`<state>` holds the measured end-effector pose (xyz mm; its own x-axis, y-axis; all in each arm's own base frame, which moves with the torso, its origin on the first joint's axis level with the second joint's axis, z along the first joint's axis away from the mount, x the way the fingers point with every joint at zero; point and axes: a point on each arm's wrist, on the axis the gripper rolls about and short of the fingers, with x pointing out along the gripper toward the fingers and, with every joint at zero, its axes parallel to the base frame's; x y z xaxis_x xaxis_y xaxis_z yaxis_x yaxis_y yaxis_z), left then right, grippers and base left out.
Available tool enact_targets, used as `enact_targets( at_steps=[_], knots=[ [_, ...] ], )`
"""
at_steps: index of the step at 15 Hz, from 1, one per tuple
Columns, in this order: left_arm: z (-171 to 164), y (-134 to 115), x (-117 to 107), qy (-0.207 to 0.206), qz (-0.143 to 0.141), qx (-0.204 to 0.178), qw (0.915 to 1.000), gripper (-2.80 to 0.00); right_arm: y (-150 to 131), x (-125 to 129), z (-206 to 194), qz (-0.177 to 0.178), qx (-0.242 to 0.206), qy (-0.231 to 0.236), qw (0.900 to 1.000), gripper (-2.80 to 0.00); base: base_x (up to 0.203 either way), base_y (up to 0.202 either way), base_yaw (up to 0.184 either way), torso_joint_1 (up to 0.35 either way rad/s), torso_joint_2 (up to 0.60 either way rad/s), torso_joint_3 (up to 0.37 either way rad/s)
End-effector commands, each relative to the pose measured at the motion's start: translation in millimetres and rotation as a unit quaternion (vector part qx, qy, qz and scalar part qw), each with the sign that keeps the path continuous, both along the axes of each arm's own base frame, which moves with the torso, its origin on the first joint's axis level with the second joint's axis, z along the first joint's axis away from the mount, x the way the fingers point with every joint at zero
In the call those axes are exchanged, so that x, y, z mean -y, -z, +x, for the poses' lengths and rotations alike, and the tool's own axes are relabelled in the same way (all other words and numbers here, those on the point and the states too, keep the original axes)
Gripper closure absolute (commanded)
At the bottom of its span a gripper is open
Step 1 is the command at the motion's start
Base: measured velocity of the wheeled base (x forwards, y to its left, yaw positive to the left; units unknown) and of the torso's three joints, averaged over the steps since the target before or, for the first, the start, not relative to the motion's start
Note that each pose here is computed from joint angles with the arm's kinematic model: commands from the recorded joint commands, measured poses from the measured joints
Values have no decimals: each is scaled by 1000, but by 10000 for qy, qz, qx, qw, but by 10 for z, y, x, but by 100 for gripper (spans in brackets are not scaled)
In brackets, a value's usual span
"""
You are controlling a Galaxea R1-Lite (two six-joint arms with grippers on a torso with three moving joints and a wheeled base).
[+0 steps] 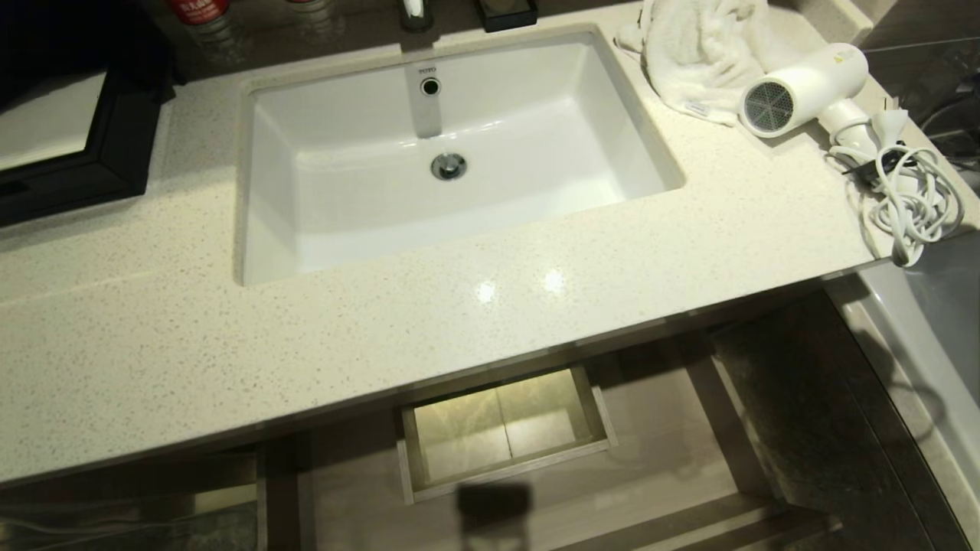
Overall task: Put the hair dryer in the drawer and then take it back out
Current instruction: Pick up the hairdryer
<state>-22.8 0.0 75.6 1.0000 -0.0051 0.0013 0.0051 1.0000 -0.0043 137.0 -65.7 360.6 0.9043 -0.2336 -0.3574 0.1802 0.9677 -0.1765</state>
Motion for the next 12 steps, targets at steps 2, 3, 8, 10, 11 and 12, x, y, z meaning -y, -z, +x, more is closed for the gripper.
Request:
enact_targets(
  at_steps=[2,3,8,10,11,12],
  knots=[
    [1,4,0,-2,-2,-6,10000,0,24,0,4,-56,-91,-50,9999,-280,0,0,0,0,0,0],
    [1,2,0,2,-2,-3,10000,0,57,-5,-1,-133,-178,-86,9997,-280,0,0,0,0,0,0],
    [0,1,0,-3,-2,0,10000,0,74,-57,-4,-786,-321,-368,9957,-280,0,0,0,0,0,0],
    [0,0,0,4,-2,1,10000,0,77,-60,-15,-926,-362,-392,9943,-280,0,0,0,0,0,0],
    [0,0,0,4,-2,1,10000,0,77,-59,-11,-935,-374,-389,9942,-280,0,0,0,0,0,0],
    [0,0,0,-3,-2,1,10000,0,83,-54,-5,-935,-358,-377,9943,-280,0,0,0,-71,205,159]
  ],
)
